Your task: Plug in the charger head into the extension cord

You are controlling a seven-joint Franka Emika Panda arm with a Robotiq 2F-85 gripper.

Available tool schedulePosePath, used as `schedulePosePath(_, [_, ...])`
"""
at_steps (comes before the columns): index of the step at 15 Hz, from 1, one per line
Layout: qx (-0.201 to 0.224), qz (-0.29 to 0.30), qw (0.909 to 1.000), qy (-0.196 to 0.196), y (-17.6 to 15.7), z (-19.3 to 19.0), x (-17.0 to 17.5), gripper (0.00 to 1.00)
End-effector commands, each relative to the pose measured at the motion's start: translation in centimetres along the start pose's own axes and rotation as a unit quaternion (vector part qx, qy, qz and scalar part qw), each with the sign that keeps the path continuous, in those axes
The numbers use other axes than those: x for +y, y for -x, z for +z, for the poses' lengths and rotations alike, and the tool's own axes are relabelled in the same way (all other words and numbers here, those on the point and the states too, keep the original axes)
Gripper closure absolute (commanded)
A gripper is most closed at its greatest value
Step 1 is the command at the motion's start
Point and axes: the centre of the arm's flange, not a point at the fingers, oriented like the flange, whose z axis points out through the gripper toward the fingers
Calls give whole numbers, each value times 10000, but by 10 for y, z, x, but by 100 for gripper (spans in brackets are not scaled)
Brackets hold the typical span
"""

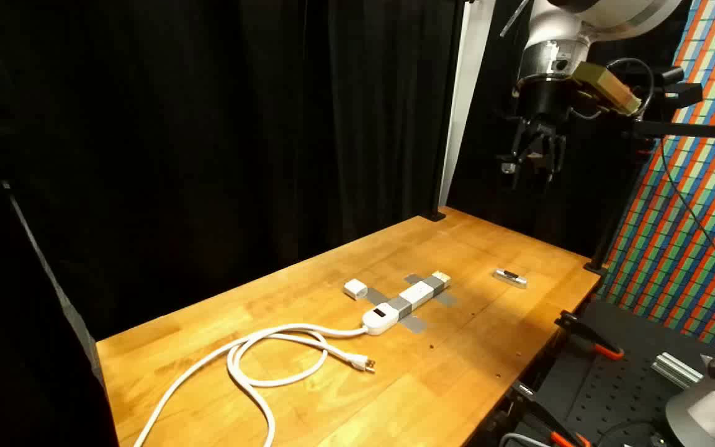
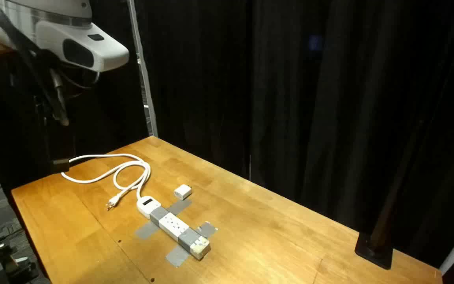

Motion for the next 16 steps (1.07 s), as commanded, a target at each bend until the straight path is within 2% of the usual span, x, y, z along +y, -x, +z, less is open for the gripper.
schedulePosePath(1, [4, 0, 10000, 0, 0, 0, 0, 0])
schedulePosePath(11, [8, -1, 10000, 0, 0, -1, 0, 0])
schedulePosePath(13, [651, 5, 9979, -29, -14, 6, -7, 0])
schedulePosePath(16, [1623, 13, 9867, -6, -52, 23, -24, 0])
